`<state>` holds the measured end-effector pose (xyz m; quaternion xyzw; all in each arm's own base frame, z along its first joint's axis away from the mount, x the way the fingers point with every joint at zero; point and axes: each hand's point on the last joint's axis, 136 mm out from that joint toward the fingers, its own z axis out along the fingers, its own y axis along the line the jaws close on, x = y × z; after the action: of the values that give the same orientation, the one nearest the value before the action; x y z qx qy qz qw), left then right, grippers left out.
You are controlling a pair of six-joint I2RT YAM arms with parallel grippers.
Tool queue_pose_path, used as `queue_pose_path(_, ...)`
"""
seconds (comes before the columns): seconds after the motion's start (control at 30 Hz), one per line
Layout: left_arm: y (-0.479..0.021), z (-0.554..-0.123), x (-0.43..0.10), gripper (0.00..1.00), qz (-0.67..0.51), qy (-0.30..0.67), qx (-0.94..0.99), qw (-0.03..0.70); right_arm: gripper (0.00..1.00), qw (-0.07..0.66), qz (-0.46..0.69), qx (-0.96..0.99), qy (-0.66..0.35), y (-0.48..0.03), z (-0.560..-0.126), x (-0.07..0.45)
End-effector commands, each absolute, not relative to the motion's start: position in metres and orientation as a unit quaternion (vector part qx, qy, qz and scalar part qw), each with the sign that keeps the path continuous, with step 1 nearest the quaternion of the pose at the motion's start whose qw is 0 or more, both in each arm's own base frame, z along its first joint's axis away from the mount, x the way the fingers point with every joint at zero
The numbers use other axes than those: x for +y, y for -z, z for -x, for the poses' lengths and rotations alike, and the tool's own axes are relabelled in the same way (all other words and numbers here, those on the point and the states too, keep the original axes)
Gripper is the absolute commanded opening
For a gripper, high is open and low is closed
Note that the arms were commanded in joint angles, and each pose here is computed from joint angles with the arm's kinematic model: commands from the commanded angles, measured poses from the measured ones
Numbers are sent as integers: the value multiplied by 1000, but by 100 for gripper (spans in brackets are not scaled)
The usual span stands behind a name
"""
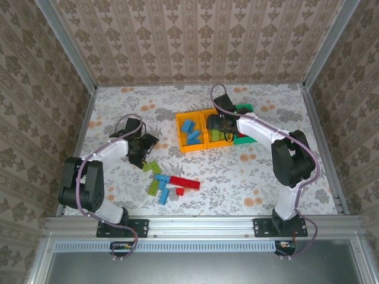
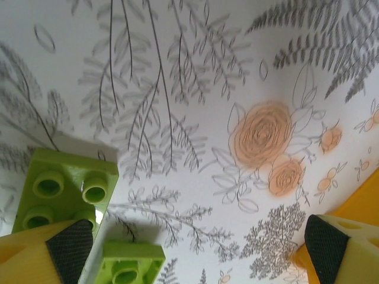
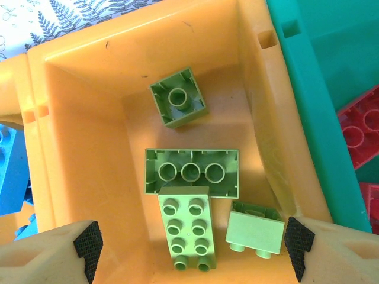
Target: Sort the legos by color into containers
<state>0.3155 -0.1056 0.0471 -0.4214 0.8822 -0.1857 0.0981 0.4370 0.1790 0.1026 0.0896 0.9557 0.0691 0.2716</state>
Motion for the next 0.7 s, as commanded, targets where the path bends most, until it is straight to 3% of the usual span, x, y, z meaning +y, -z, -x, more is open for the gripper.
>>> queue_pose_path(0.0, -31, -306, -78, 98, 399, 130, 902, 99, 85, 241, -110, 964, -35, -90, -418, 159)
queue_pose_path(0.3, -41, -321, -69, 99, 348, 137, 921, 109, 84, 243, -104, 963, -47, -94, -414, 163)
queue_pose_path(0.67, -79, -289, -47, 100, 327, 92, 929, 145, 84, 267, -78, 957, -84, -112, -419, 186)
